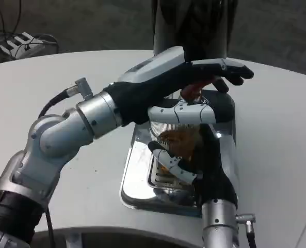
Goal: Grasp the cup under the faucet to collect the drink, then remove the cup.
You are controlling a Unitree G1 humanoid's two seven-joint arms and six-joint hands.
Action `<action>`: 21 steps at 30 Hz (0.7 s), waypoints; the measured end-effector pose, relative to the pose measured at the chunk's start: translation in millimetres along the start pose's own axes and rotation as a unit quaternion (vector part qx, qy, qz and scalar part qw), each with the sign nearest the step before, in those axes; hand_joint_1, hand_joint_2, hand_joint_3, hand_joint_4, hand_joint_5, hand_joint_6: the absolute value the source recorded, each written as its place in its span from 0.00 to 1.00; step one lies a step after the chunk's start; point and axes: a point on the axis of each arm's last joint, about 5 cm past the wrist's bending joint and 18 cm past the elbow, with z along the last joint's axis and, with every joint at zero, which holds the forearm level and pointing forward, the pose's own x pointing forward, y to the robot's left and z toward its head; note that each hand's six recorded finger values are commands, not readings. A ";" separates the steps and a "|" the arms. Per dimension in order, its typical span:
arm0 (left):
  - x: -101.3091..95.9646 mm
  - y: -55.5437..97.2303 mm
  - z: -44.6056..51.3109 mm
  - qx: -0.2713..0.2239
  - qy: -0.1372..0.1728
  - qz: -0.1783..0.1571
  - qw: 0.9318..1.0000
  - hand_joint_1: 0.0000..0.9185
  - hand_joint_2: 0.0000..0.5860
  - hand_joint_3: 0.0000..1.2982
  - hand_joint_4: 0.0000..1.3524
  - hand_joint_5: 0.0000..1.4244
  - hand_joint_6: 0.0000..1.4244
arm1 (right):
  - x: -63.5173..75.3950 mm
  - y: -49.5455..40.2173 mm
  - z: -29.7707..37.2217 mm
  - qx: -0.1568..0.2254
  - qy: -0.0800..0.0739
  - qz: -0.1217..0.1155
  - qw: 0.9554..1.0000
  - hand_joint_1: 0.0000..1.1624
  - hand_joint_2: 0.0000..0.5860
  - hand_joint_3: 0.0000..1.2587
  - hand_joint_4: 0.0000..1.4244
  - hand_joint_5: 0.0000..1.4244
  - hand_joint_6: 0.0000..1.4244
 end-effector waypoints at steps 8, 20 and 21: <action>-0.7 -0.2 -0.1 0.000 0.001 0.000 1.000 0.00 0.21 0.20 0.19 0.23 0.13 | -0.8 1.8 0.0 -0.013 0.001 -0.014 1.000 0.76 0.35 0.28 0.26 0.25 0.29; -1.5 0.1 -0.3 0.000 0.002 0.001 1.000 0.00 0.21 0.20 0.20 0.23 0.13 | -0.9 1.3 3.0 -0.025 -0.002 -0.025 0.999 0.78 0.34 0.40 0.38 0.38 0.37; -1.5 0.1 -0.3 0.000 0.002 0.001 1.000 0.00 0.23 0.20 0.20 0.23 0.13 | -1.6 1.3 3.2 -0.025 -0.002 -0.025 0.999 0.79 0.34 0.42 0.40 0.40 0.39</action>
